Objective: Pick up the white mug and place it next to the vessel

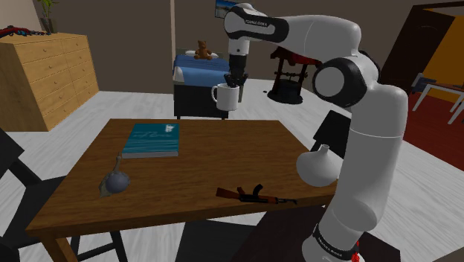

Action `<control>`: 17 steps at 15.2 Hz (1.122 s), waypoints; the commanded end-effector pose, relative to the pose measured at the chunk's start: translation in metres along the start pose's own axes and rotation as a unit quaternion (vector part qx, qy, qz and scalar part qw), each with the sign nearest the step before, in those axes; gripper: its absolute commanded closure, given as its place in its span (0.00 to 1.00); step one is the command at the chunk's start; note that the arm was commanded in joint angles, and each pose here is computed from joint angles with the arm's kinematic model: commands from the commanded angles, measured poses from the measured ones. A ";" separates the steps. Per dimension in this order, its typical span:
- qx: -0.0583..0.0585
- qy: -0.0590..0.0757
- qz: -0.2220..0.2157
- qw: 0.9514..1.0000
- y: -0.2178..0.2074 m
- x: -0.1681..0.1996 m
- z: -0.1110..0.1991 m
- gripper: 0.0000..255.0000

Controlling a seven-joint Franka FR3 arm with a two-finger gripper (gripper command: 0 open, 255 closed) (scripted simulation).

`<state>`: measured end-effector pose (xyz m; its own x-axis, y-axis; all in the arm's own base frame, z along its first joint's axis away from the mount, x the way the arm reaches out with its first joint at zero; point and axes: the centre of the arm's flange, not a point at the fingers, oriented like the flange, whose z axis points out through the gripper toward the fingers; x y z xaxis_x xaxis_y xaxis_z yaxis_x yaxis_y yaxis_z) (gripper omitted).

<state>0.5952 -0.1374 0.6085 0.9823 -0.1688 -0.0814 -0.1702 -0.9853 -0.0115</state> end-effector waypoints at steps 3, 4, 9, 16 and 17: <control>0.000 0.000 0.000 1.000 0.028 -0.045 0.004 1.00; 0.000 0.000 0.000 1.000 0.035 -0.056 0.004 1.00; 0.000 0.000 0.000 1.000 0.070 -0.112 0.008 1.00; 0.000 0.000 0.000 1.000 0.119 -0.190 0.014 1.00; 0.000 0.000 0.000 1.000 0.126 -0.201 0.015 1.00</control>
<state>0.3873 -0.2240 0.6079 0.9823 -0.1690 -0.0811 -0.1705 -0.9853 -0.0116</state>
